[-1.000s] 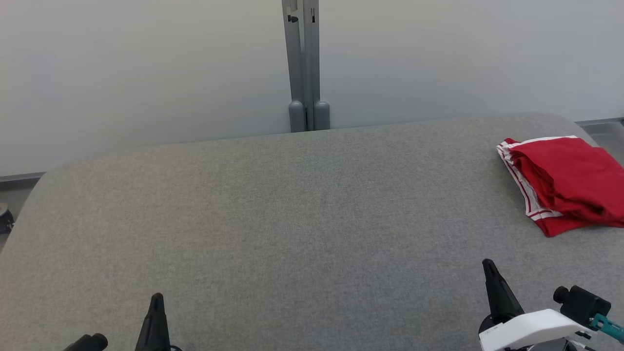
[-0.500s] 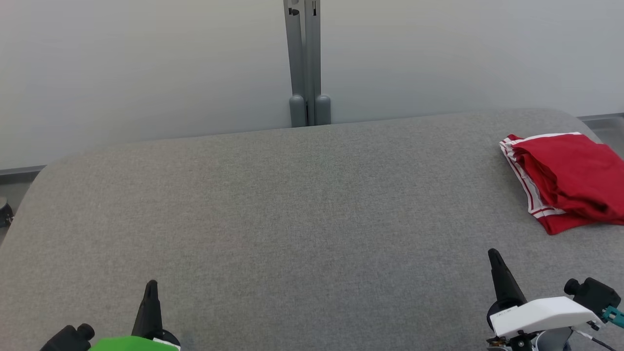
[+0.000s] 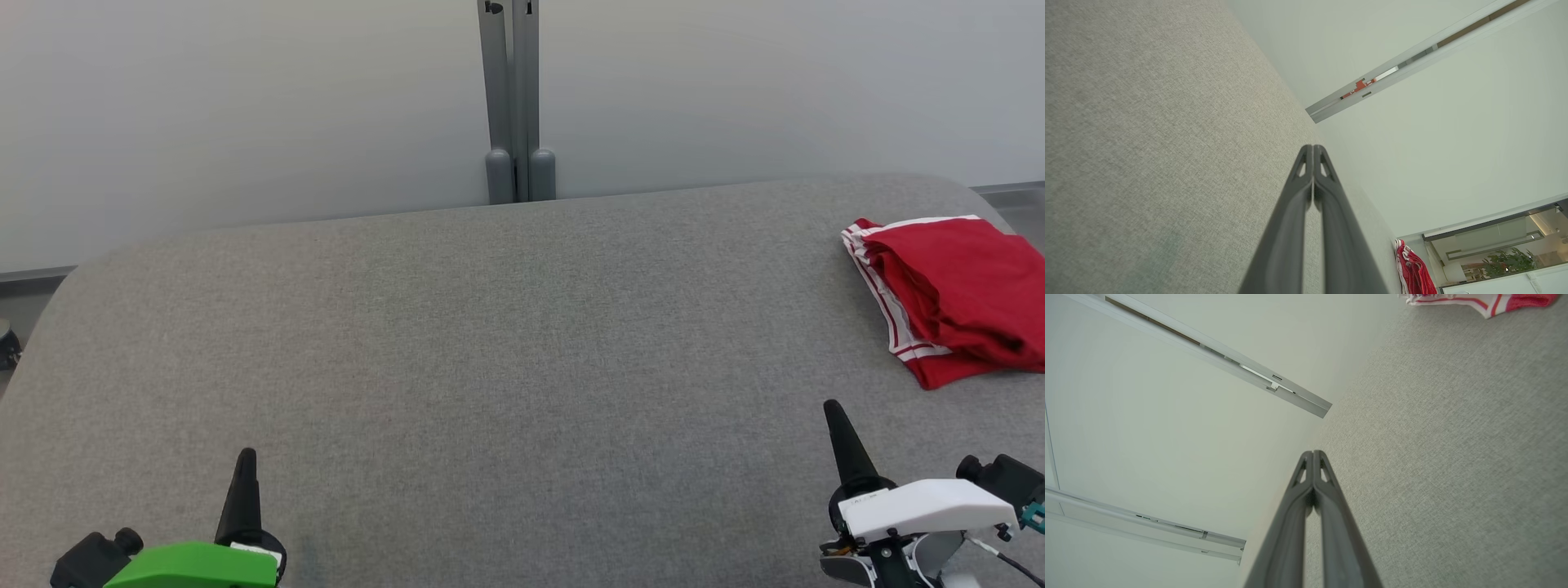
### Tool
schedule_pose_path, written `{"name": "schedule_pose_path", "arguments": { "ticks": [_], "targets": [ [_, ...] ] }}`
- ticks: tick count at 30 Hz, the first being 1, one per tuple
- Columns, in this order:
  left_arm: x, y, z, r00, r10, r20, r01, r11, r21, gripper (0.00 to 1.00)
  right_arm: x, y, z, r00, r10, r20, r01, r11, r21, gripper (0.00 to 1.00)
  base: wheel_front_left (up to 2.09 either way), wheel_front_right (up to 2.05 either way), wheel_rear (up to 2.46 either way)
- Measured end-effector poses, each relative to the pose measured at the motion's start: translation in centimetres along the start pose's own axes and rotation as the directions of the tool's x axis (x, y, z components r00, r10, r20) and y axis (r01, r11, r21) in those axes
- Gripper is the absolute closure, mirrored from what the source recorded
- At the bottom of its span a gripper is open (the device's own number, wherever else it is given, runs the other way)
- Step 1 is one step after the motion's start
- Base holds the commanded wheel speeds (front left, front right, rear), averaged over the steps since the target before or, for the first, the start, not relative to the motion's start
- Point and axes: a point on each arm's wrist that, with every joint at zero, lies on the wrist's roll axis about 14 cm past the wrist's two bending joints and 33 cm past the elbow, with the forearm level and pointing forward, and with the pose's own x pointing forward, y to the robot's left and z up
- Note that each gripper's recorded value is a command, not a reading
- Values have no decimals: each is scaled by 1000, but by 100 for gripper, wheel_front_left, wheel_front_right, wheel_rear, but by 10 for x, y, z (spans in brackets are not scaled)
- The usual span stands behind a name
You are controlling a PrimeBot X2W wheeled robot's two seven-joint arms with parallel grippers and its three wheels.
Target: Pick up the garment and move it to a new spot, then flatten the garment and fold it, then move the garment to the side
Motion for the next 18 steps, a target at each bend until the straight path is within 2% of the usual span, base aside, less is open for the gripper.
{"name": "schedule_pose_path", "arguments": {
  "ticks": [18],
  "targets": [
    [12,-3,8,1000,-14,2,14,984,-177,100,12,0,5,1000,-4,0,4,984,178,100,0,0,0]
  ]
}}
